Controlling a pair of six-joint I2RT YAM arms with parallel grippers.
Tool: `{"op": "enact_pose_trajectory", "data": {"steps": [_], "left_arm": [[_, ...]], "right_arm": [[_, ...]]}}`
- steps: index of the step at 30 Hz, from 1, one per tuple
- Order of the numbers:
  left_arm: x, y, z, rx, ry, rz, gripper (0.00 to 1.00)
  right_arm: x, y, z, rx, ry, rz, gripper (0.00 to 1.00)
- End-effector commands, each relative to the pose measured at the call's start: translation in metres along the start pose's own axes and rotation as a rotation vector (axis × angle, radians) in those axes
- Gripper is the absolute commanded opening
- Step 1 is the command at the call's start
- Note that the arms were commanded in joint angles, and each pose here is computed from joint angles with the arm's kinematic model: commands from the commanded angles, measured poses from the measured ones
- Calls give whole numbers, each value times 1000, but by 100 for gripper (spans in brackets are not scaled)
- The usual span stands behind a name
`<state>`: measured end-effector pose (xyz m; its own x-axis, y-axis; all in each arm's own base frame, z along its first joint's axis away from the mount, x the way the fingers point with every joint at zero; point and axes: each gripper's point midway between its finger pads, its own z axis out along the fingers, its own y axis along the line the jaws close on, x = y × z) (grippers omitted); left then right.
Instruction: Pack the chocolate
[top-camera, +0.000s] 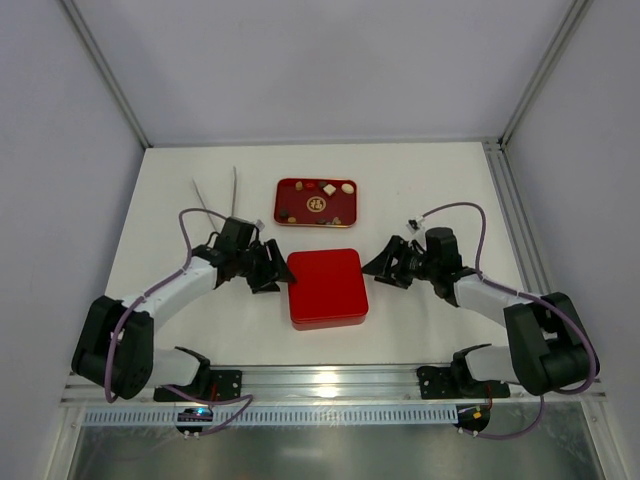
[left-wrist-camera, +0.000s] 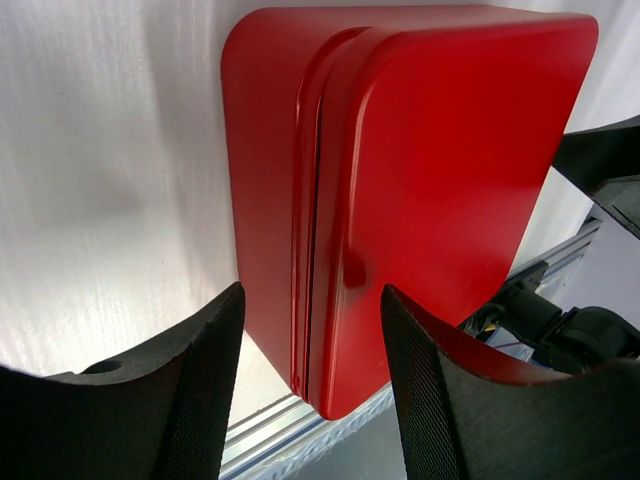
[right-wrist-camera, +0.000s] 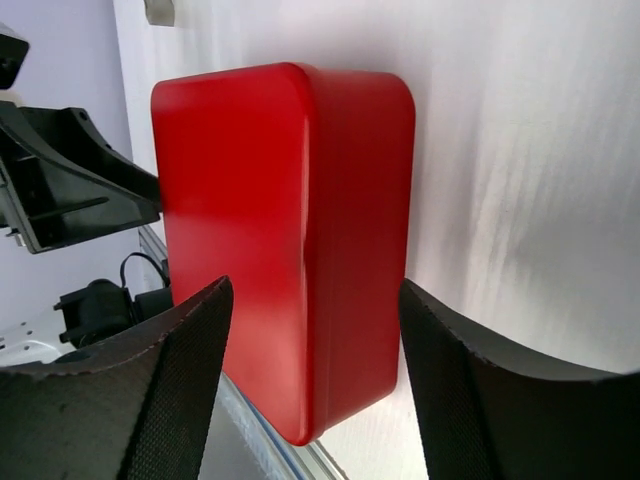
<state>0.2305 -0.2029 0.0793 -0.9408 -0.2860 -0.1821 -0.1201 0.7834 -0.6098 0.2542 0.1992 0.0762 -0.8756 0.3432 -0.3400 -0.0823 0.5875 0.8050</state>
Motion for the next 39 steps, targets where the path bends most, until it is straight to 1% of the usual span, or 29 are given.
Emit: {"op": "enact_pose_trajectory", "data": {"steps": [1,10,14,18,28,39], "left_arm": [[-4,-15,4,92,-14,13,57],[-4,-17,10,117,-13,10,56],[-3,-16,12,116,-8,7,56],[-3,-16,13,116,-7,1,55],[-4,-17,16,112,-10,-9,52],[-3,-13,19,89,-16,-22,48]], "right_arm": [[-9,24,2,-103,-29,-39,67],[3,19,13,-90,18,-16,63],[6,23,14,-107,27,-12,62],[10,28,14,-123,44,-9,59],[20,28,16,-130,85,19,57],[18,41,13,-167,96,34,47]]}}
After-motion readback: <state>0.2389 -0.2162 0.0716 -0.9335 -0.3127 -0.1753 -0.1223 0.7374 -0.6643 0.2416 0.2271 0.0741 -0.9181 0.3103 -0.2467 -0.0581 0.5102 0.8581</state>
